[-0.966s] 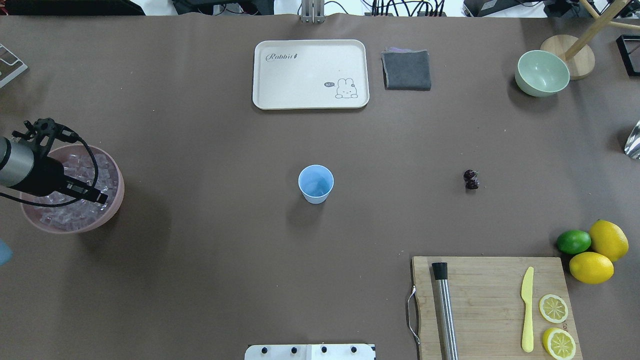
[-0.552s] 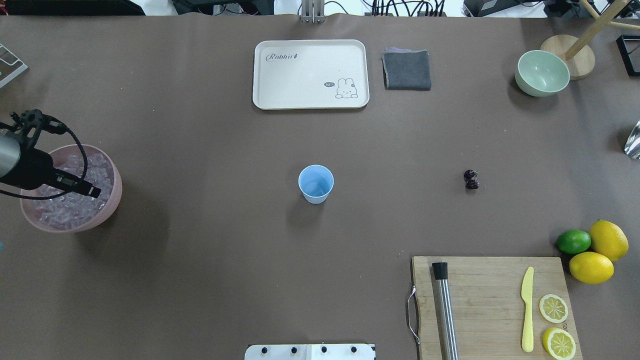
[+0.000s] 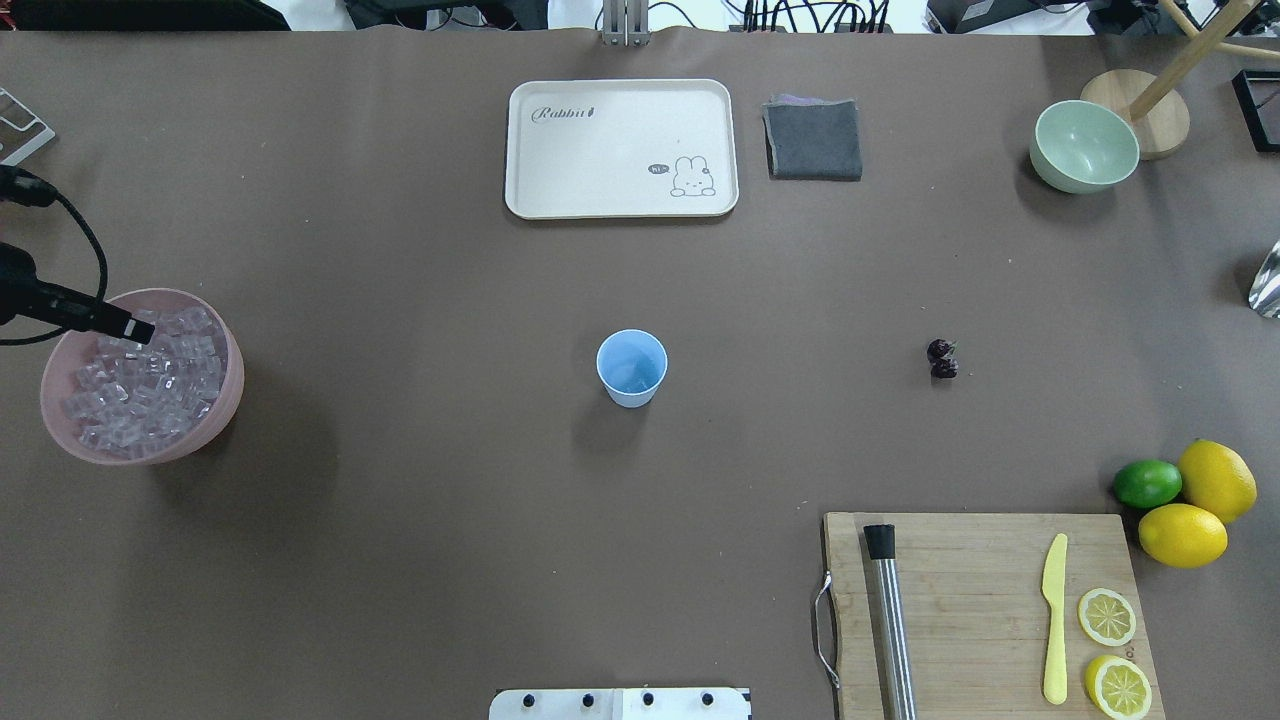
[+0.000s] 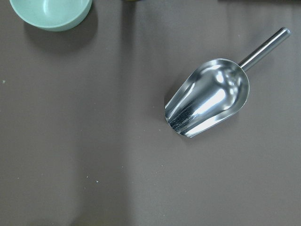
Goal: Put ice and cherries in cup
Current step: 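Carry the second ice cube with the left gripper over the cup, then open the left gripper to drop the ice into the cup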
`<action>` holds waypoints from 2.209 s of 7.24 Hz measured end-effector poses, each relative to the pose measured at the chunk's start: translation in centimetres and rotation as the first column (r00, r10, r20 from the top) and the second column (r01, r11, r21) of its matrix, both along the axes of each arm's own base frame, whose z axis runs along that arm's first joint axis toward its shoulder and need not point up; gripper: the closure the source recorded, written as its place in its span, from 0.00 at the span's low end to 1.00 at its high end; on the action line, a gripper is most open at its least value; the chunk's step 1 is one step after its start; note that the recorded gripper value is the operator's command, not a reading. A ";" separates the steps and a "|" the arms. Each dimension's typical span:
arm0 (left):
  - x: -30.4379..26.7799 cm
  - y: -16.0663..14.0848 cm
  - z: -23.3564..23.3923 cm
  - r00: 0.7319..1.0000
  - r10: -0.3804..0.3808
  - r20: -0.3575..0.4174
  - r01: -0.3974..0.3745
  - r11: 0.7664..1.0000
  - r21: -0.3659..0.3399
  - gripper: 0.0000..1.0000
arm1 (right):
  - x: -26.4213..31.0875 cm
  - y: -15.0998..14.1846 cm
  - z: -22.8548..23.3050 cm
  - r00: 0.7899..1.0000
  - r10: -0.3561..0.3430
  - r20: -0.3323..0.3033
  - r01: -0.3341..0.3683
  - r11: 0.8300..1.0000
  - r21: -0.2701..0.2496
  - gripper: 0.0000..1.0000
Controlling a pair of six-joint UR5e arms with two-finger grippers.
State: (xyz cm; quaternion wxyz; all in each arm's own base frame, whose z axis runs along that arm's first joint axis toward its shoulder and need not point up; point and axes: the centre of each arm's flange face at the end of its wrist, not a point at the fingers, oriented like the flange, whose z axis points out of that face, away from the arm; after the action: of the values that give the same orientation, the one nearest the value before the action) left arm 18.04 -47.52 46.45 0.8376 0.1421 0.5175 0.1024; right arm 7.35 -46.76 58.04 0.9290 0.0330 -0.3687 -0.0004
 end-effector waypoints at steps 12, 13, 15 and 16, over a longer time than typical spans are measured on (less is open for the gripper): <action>37.3 4.2 -30.3 0.961 -0.187 -0.203 0.176 0.982 -0.070 1.00 | 0.0 0.0 1.0 1.000 0.014 0.001 -0.014 0.999 -0.033 0.00; 37.4 4.2 -29.9 0.963 -0.186 -0.196 0.175 0.982 -0.072 0.44 | 0.0 -0.1 0.8 1.000 0.017 0.001 -0.017 0.999 -0.033 0.00; 37.4 4.2 -29.5 0.965 -0.185 -0.187 0.174 0.982 -0.074 0.03 | 0.0 -0.5 0.3 1.000 0.020 0.001 -0.020 0.999 -0.025 0.00; 37.4 4.1 -29.3 0.965 -0.187 -0.184 0.176 0.981 -0.075 0.03 | 0.0 -0.7 0.2 1.000 0.020 0.001 -0.020 1.000 -0.022 0.00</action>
State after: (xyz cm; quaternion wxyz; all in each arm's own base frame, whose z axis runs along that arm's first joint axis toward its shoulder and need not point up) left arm 55.43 -43.39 17.12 0.7938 0.1736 0.5829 -0.0041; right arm 7.35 -47.45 58.23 0.9289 0.0263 -0.3691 0.0130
